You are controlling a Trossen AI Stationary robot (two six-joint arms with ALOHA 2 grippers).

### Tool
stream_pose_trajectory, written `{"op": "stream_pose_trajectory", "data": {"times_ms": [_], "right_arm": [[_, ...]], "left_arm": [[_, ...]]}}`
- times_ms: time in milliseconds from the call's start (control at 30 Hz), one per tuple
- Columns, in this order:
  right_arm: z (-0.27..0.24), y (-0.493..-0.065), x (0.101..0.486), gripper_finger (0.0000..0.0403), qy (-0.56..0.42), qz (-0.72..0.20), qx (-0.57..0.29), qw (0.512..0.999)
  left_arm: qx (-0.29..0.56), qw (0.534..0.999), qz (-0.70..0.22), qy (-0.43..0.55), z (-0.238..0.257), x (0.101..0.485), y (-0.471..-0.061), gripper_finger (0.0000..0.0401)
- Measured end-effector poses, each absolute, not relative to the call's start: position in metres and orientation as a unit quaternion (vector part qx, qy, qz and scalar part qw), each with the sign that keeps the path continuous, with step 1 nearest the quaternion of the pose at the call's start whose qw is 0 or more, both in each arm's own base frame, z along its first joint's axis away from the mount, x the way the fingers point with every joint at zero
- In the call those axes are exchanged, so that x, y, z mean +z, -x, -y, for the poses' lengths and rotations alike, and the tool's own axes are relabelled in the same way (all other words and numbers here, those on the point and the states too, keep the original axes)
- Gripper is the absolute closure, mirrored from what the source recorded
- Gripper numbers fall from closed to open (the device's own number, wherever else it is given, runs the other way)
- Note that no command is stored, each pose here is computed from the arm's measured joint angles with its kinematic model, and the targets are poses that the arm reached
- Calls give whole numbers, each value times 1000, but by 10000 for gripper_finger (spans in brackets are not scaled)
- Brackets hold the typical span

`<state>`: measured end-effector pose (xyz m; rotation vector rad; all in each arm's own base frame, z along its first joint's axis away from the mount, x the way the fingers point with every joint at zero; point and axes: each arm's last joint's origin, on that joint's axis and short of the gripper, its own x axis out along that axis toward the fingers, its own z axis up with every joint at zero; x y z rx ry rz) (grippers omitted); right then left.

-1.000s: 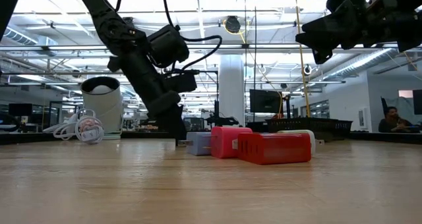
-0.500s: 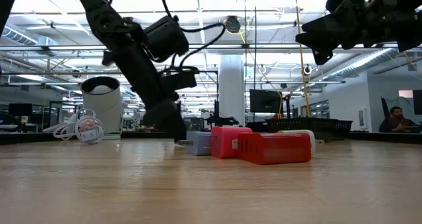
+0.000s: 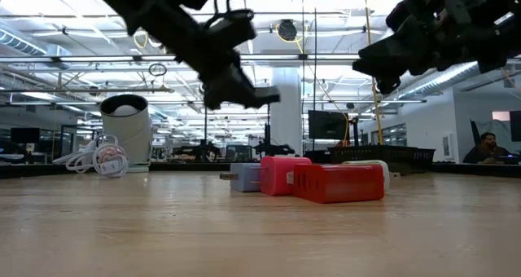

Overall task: Pick & Place Office items
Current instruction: Put the black digital timer into the top black bin

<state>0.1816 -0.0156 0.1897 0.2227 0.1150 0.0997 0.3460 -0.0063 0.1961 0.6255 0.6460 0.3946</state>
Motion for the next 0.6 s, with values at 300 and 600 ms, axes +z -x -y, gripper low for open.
{"op": "stream_pose_trajectory", "data": {"times_ms": [300,600], "right_arm": [[23,-197,179,244,-126,-43,-32,991],[26,-205,186,181,-179,32,-24,983]], "left_arm": [[176,870,-282,-364,27,222,-369,245],[181,854,-285,-396,29,224,-378,245]]}}
